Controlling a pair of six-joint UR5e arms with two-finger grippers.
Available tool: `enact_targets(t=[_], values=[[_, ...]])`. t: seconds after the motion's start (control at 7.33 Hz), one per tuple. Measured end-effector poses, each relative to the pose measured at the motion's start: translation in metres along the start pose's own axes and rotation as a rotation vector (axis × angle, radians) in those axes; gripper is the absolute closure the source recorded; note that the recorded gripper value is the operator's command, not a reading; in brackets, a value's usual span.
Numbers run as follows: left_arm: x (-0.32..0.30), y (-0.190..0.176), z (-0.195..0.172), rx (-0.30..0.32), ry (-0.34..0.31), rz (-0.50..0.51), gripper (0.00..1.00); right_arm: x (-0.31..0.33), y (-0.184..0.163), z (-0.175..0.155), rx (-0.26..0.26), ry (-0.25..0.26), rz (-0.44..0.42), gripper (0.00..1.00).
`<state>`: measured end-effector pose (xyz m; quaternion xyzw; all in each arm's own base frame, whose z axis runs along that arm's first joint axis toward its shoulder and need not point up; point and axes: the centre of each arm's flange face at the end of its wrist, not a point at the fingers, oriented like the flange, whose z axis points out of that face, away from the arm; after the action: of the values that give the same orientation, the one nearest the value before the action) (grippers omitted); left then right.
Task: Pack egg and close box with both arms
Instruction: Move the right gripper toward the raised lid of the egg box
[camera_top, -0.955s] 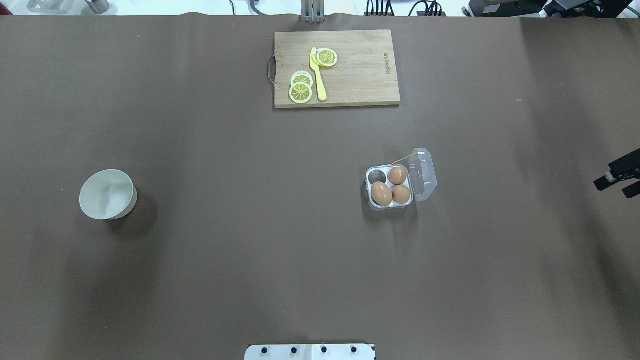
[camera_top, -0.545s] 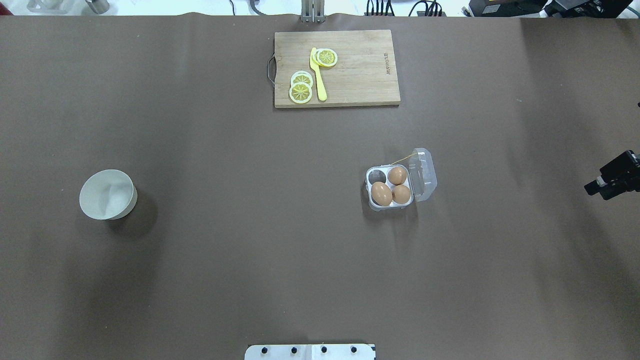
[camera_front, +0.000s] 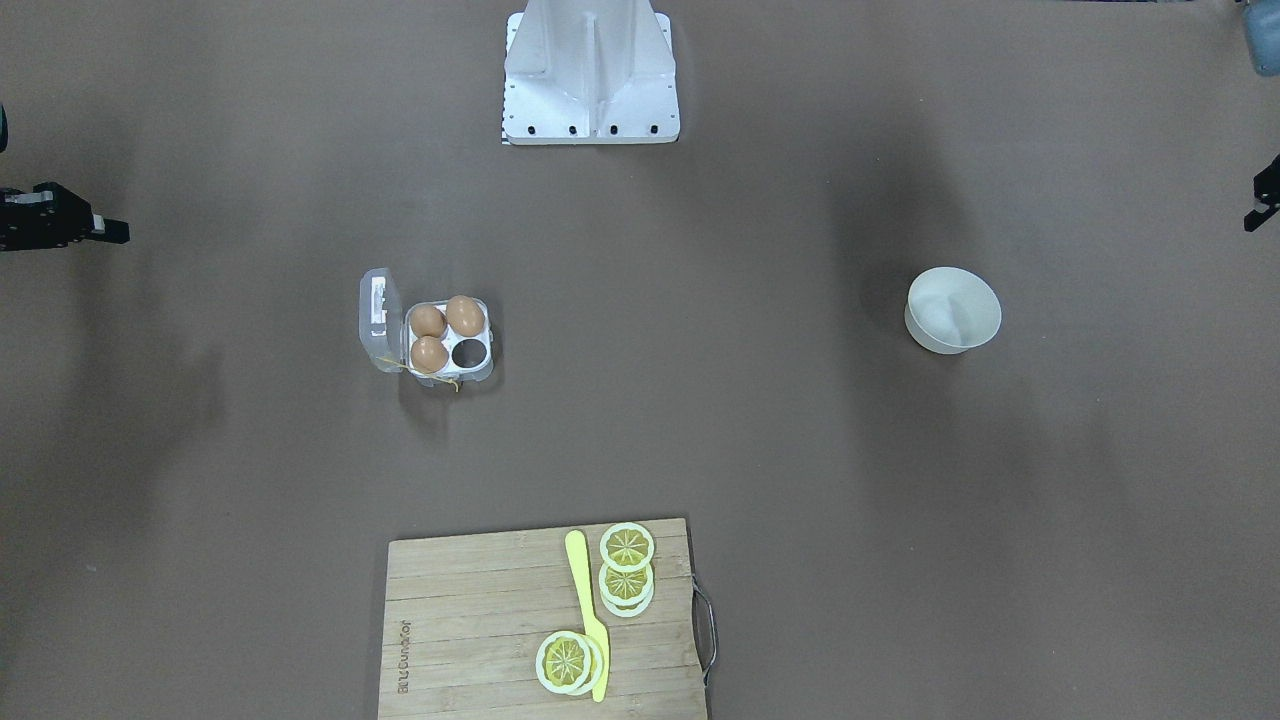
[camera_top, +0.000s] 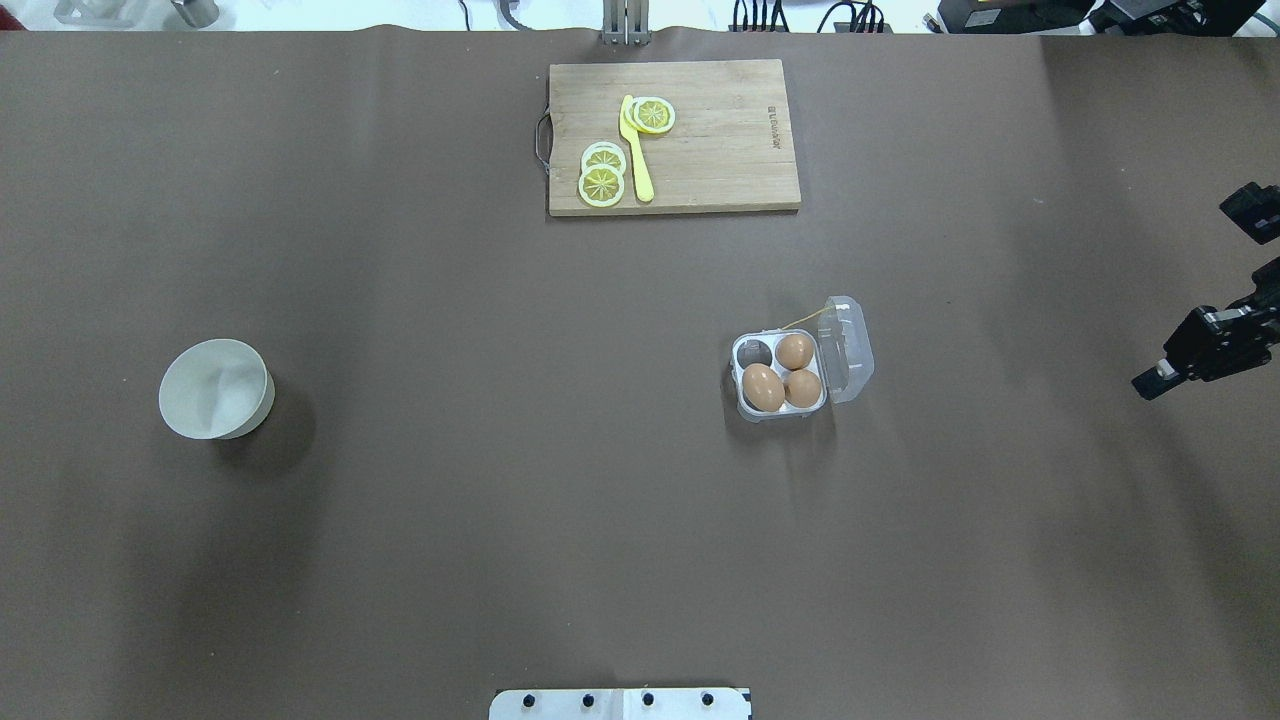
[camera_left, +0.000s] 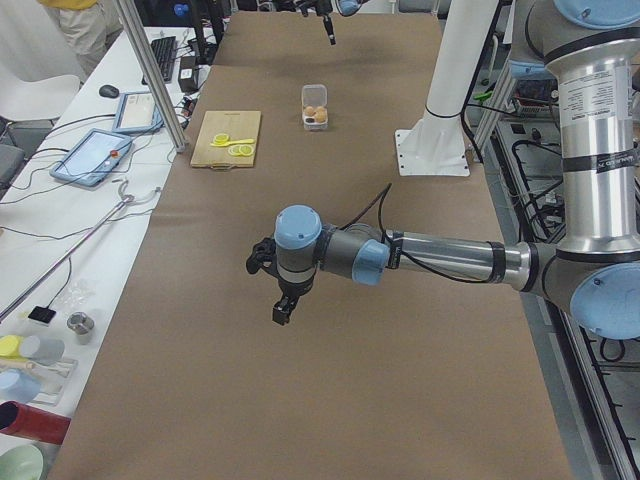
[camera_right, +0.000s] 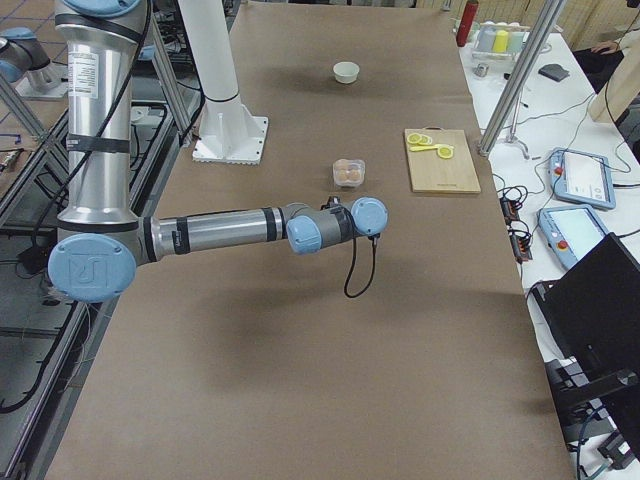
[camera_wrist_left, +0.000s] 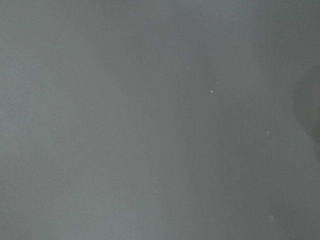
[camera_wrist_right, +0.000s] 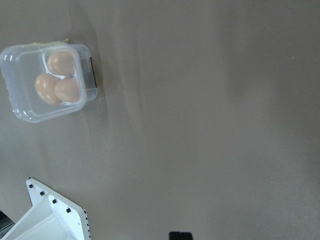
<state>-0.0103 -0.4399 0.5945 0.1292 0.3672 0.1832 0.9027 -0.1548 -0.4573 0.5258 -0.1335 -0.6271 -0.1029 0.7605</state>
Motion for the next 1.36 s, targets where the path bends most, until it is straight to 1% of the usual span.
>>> enact_targets(t=[0.41,0.82,1.09,1.36], values=[[-0.002,0.004,-0.001,0.004,-0.001,-0.004,0.03,-0.019,-0.051,0.024,-0.042,-0.003,-0.023,1.0],[-0.005,0.006,-0.002,0.006,-0.004,-0.013,0.03,-0.053,-0.096,0.07,-0.114,-0.002,-0.06,1.0],[-0.008,0.007,-0.004,0.01,-0.007,-0.02,0.03,-0.076,-0.114,0.095,-0.151,-0.003,-0.084,1.0],[-0.01,0.008,-0.007,0.015,-0.01,-0.025,0.03,-0.112,-0.128,0.112,-0.173,-0.004,-0.083,1.0]])
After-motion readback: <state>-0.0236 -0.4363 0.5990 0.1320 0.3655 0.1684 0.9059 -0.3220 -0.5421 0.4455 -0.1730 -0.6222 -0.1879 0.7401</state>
